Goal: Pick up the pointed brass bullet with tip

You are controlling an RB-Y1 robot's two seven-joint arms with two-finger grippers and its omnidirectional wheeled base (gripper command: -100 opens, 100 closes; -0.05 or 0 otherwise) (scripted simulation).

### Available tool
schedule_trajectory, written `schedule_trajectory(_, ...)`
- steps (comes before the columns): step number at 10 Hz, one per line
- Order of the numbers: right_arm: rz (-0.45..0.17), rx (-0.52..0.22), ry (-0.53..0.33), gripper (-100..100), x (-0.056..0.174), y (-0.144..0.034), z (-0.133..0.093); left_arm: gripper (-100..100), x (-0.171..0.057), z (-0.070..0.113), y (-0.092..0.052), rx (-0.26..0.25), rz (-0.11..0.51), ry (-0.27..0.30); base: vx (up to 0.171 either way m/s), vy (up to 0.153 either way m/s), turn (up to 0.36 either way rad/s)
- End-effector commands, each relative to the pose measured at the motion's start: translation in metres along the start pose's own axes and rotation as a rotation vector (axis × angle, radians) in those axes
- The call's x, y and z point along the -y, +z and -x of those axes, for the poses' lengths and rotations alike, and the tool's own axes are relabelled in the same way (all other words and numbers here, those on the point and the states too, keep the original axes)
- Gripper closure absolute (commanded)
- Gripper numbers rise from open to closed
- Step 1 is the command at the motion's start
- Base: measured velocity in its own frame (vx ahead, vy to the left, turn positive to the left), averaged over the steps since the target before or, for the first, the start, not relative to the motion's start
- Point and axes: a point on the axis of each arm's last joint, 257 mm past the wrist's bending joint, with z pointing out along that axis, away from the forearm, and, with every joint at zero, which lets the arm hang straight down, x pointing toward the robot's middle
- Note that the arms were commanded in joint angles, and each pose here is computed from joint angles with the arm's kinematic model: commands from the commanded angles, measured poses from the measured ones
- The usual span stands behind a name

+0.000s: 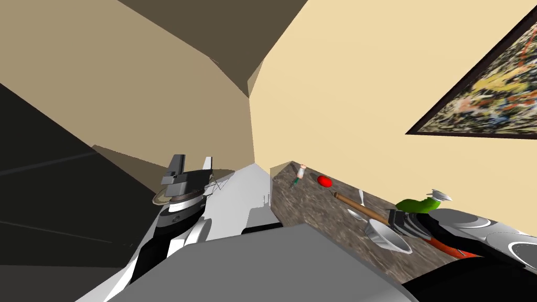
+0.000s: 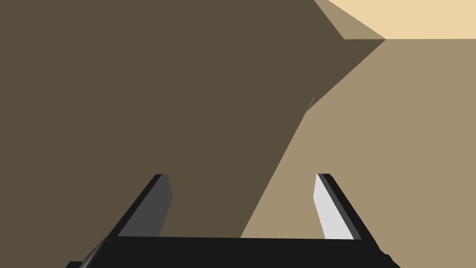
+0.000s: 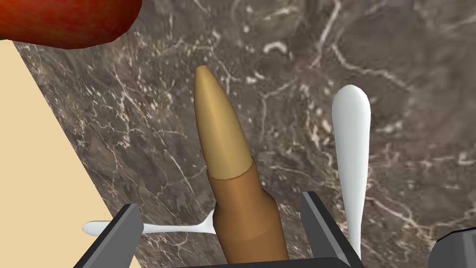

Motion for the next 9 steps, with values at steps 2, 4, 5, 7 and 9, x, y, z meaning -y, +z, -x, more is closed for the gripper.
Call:
schedule_trajectory(2, 0.014, -0.011, -0.002, -100, -0.01, -0.001, -0.006, 0, 0.0, 0.0, 0.0, 0.0, 0.0, 0.0, 0.096, 0.043, 0.021)
schedule_trajectory(4, 0.014, -0.01, -0.003, 0, -0.009, 0.0, -0.006, 0, 0.0, 0.0, 0.0, 0.0, 0.0, 0.0, 0.01, 0.005, 0.0)
schedule_trajectory(5, 0.013, -0.027, 0.031, -100, -0.012, 0.0, -0.018, 0, 0.0, 0.0, 0.0, 0.0, 0.0, 0.0, -0.067, -0.018, 0.27)
schedule_trajectory(7, 0.011, -0.061, 0.098, -100, -0.02, 0.001, -0.042, 0, 0.0, 0.0, 0.0, 0.0, 0.0, 0.0, -0.158, -0.018, 0.358)
schedule_trajectory(9, 0.011, -0.061, 0.098, -100, -0.02, 0.001, -0.042, 0, 0.0, 0.0, 0.0, 0.0, 0.0, 0.0, -0.086, -0.024, 0.066)
